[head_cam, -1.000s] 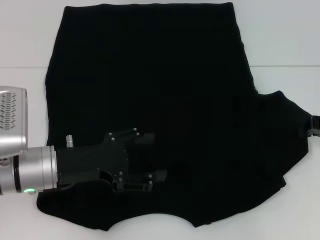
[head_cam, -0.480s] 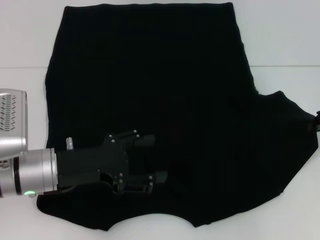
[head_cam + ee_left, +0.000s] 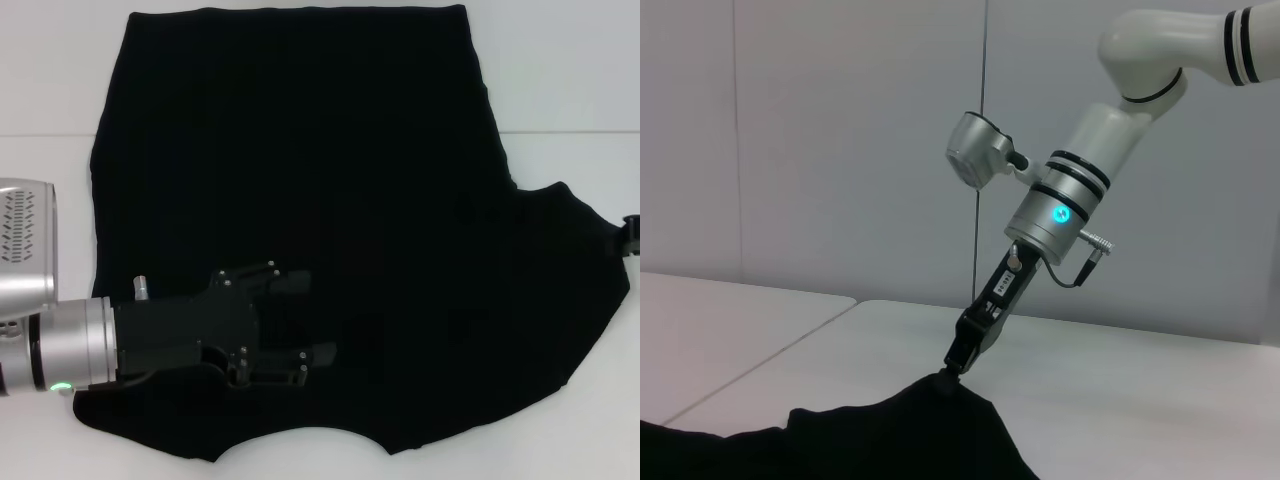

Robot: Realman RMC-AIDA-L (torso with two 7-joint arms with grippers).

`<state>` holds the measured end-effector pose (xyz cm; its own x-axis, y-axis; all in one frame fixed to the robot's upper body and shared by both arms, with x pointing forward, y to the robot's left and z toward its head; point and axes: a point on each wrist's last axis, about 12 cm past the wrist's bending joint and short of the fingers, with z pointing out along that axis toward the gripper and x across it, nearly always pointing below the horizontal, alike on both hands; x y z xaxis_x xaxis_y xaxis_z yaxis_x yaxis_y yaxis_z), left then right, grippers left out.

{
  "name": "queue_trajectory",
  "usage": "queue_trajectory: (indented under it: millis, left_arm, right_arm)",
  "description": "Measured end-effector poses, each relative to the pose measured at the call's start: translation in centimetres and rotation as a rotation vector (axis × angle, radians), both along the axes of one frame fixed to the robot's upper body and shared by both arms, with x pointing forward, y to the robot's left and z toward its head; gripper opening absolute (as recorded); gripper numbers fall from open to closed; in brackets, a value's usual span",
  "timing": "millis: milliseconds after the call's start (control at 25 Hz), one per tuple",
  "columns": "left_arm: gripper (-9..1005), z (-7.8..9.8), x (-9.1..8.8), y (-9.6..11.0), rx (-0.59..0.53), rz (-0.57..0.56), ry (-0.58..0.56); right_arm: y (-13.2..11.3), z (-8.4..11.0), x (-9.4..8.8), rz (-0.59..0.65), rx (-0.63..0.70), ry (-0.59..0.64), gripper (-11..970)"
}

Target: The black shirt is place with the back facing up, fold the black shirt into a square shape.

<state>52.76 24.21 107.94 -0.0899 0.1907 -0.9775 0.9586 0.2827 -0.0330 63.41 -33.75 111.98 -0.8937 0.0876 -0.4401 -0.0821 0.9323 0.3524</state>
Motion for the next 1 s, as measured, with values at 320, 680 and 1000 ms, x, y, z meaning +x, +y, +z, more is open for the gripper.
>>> queue_trajectory:
  millis: [320,680,1000]
  left_arm:
    - [874,0.0,0.0,0.1,-0.004,0.007,0.013]
    - [875,0.1,0.1,0.6,-0.009,0.03,0.019]
    - [874,0.1,0.5,0.7,0.003,0.048,0.024]
  right_arm:
    - [6.3,3.0,2.0,0.199,0.001,-0.02,17]
    - [17.1,3.2,2.4,0.548,-0.216,0.045,69]
    - [19.0,3.2,2.2,0.596,-0.288,0.009,116]
